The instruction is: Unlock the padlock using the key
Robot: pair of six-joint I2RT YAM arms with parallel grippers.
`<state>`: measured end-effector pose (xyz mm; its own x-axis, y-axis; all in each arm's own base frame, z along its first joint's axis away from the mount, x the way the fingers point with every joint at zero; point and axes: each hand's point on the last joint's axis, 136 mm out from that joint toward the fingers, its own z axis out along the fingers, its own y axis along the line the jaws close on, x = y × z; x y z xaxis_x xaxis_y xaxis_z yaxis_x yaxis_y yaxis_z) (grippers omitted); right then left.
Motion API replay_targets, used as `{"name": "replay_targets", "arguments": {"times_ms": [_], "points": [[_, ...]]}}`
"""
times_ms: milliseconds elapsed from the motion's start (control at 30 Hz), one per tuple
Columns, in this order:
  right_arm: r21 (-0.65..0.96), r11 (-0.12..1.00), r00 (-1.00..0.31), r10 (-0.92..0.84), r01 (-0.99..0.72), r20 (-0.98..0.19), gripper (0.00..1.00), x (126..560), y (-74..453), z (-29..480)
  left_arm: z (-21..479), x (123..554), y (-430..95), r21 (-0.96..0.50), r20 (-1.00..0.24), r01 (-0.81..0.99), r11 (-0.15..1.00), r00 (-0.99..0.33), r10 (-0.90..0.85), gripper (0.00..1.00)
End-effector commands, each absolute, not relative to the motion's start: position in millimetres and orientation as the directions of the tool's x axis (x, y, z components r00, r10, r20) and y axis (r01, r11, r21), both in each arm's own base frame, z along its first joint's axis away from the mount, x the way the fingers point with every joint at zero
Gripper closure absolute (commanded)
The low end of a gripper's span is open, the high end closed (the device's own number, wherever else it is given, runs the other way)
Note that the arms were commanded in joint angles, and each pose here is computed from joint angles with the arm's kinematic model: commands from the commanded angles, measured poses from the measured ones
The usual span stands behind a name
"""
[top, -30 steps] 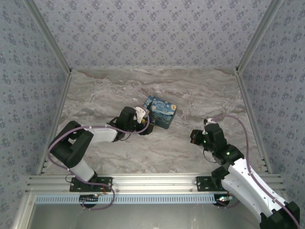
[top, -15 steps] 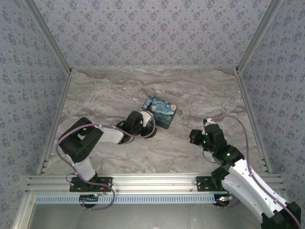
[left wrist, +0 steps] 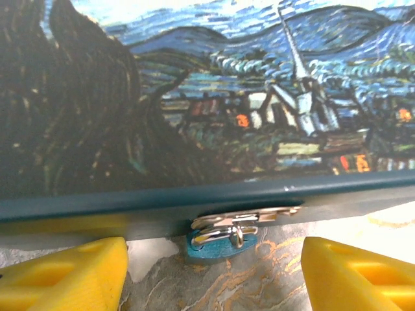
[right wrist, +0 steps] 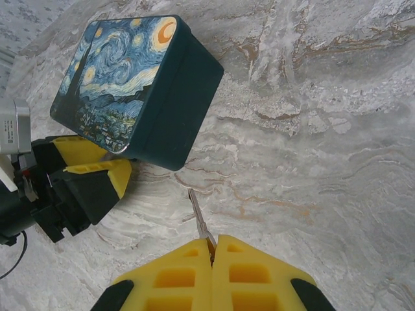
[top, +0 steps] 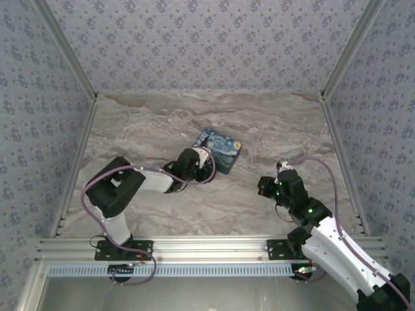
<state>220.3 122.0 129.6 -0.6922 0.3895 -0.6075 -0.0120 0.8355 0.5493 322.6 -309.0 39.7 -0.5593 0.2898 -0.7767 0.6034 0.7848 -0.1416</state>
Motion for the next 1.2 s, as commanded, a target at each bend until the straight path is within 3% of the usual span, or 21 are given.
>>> {"name": "replay_targets", "arguments": {"times_ms": [0, 600, 1167], "points": [[0.550, 0.835, -0.678, 0.408, 0.006, -0.612, 1.00, 221, 119, 130, 43, 329, -312, -0.130, -0.781, 0.578, 0.805, -0.560, 0.276, 0.30], [0.549, 0.836, -0.679, 0.408, 0.009, -0.610, 1.00, 219, 119, 129, 37, 331, -319, -0.123, -0.764, 0.597, 0.792, -0.566, 0.308, 0.43], [0.549, 0.836, -0.680, 0.410, 0.012, -0.608, 1.00, 217, 117, 127, 35, 329, -321, -0.124, -0.754, 0.610, 0.782, -0.571, 0.326, 0.62]]}}
